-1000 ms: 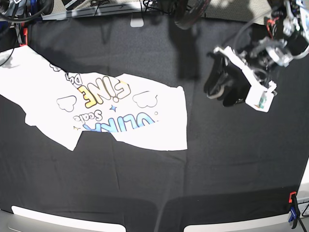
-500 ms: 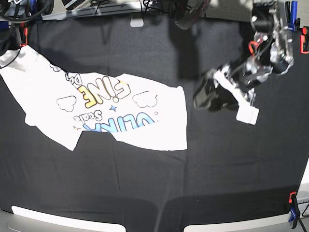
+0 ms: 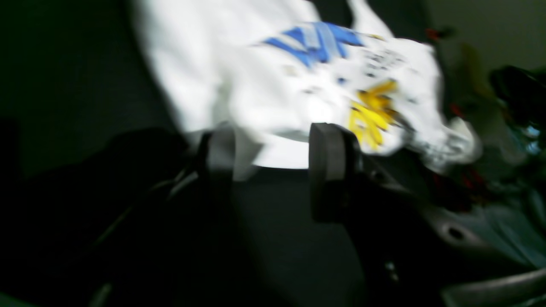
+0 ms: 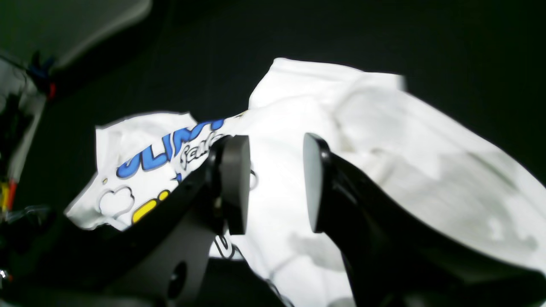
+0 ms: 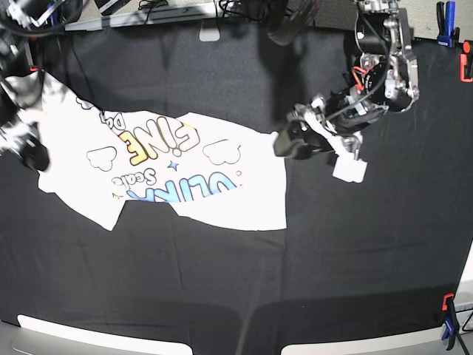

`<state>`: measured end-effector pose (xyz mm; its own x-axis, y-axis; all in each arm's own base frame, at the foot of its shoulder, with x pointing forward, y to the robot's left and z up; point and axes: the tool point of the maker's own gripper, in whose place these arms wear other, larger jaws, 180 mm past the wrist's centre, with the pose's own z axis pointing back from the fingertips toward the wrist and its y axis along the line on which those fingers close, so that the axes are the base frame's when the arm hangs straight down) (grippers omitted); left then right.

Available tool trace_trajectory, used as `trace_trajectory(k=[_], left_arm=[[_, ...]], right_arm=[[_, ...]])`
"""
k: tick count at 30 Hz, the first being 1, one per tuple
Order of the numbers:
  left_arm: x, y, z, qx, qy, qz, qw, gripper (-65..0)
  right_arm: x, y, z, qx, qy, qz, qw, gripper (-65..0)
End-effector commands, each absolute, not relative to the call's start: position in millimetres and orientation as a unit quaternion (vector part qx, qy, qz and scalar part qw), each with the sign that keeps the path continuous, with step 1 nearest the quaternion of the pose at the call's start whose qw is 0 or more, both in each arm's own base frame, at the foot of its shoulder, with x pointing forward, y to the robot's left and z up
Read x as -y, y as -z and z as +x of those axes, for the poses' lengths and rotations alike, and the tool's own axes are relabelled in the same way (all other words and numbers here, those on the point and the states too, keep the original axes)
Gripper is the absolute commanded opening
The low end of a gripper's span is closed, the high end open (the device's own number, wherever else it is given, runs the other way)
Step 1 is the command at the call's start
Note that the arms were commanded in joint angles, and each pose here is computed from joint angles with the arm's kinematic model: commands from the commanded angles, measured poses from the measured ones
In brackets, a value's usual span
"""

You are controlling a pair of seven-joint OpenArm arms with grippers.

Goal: Layout the t-shirt on the table in an organized manner, then fold the t-shirt properly
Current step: 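Reach the left gripper to the t-shirt hem and grasp it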

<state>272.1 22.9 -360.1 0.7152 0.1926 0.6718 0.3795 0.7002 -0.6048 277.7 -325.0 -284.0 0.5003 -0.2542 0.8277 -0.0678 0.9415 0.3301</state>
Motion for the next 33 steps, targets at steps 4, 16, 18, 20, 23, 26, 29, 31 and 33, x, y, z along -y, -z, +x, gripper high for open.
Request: trace_trajectory(k=[4, 16, 18, 20, 23, 26, 29, 31, 33], left_arm=[[-25, 341, 289, 0.416, 0.056, -0.382, 0.824, -39.0], [-29, 325, 360, 0.433, 0.072, -0.355, 0.825, -39.0], [-25, 336, 372, 0.414, 0.063, -0.365, 0.831, -39.0], [-21, 347, 385, 0.393, 0.054, -0.375, 0.838, -39.0], [-15, 358, 400, 0.366, 0.045, -0.388, 0.845, -39.0], [-10, 362, 409, 0.347, 0.045, -0.395, 0.85, -39.0], [-6, 359, 412, 0.342, 0.062, -0.401, 0.847, -39.0], [-3, 354, 414, 0.346, 0.061, -0.409, 0.842, -39.0], [3, 351, 414, 0.348, 0.062, -0.416, 0.838, -39.0]], right_arm=[[313, 268, 311, 0.508, 0.001, 0.134, 0.851, -44.6], [331, 278, 329, 0.489, -0.007, 0.033, 0.872, -44.6], [332, 281, 329, 0.486, -0.004, 0.037, 0.873, -44.6], [334, 289, 327, 0.474, 0.0, 0.034, 0.88, -44.6], [345, 305, 323, 0.457, 0.009, 0.016, 0.889, -44.6], [354, 323, 319, 0.436, 0.032, 0.01, 0.899, -44.6], [356, 341, 313, 0.412, 0.042, 0.013, 0.91, -44.6], [356, 347, 311, 0.405, 0.047, 0.018, 0.913, -44.6], [356, 349, 311, 0.403, 0.048, 0.02, 0.914, -44.6]])
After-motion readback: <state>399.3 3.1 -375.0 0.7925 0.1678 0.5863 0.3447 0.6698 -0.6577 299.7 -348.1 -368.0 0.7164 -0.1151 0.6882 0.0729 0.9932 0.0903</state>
